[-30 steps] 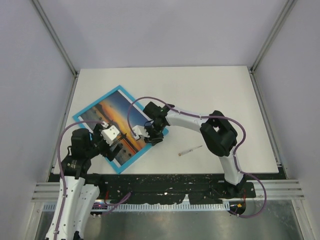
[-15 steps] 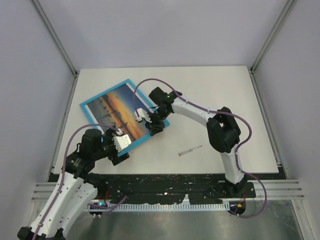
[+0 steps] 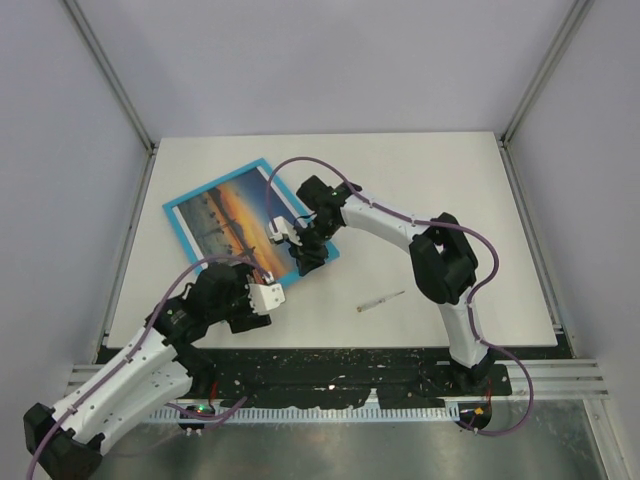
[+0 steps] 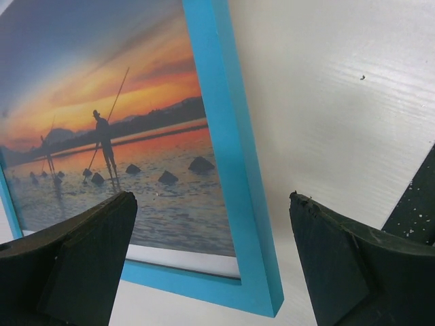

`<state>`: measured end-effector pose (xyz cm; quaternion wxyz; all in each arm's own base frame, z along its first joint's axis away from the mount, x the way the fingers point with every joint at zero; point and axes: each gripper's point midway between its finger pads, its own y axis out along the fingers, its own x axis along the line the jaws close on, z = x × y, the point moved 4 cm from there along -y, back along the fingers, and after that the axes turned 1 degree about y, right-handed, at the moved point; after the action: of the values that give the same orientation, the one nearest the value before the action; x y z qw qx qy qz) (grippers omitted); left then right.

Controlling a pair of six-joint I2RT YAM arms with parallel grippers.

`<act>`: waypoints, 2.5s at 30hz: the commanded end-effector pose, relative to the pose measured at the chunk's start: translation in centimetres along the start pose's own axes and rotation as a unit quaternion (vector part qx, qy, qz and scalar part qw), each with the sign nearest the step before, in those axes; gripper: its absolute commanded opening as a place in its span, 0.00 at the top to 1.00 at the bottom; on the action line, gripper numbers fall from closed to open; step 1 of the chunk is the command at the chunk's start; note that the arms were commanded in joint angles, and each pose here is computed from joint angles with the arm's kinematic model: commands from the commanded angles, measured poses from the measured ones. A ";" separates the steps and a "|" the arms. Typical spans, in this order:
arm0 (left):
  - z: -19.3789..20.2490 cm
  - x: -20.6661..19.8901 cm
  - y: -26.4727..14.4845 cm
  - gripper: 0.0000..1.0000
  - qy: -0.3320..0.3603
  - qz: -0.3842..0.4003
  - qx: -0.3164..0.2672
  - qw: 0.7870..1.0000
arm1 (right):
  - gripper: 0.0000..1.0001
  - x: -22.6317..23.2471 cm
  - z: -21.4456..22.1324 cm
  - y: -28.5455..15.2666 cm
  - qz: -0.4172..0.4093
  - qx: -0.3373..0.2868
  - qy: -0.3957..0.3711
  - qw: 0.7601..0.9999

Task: Take the photo out of the frame
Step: Turn over the photo frame at the center of the board.

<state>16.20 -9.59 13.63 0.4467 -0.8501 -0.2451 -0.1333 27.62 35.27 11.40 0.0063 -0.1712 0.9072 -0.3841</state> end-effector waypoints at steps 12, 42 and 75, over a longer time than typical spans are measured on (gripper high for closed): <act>0.4 0.5 2.8 0.00 0.084 -0.068 0.025 0.994 | 0.92 -0.6 -3.4 -2.2 0.009 -0.053 0.006 0.999; 1.5 1.6 2.9 0.75 0.112 -0.171 0.029 0.979 | 0.92 -0.7 -4.8 -3.2 0.012 -0.061 0.009 0.998; 0.5 4.0 1.1 1.00 0.095 -0.261 0.014 0.960 | 0.40 2.2 -8.7 -11.2 0.101 -0.048 -0.063 0.992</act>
<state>19.24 -8.00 11.41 0.4670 -0.7391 -0.3768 -0.3060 28.31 35.10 20.22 0.0247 -0.1307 0.9286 -0.3464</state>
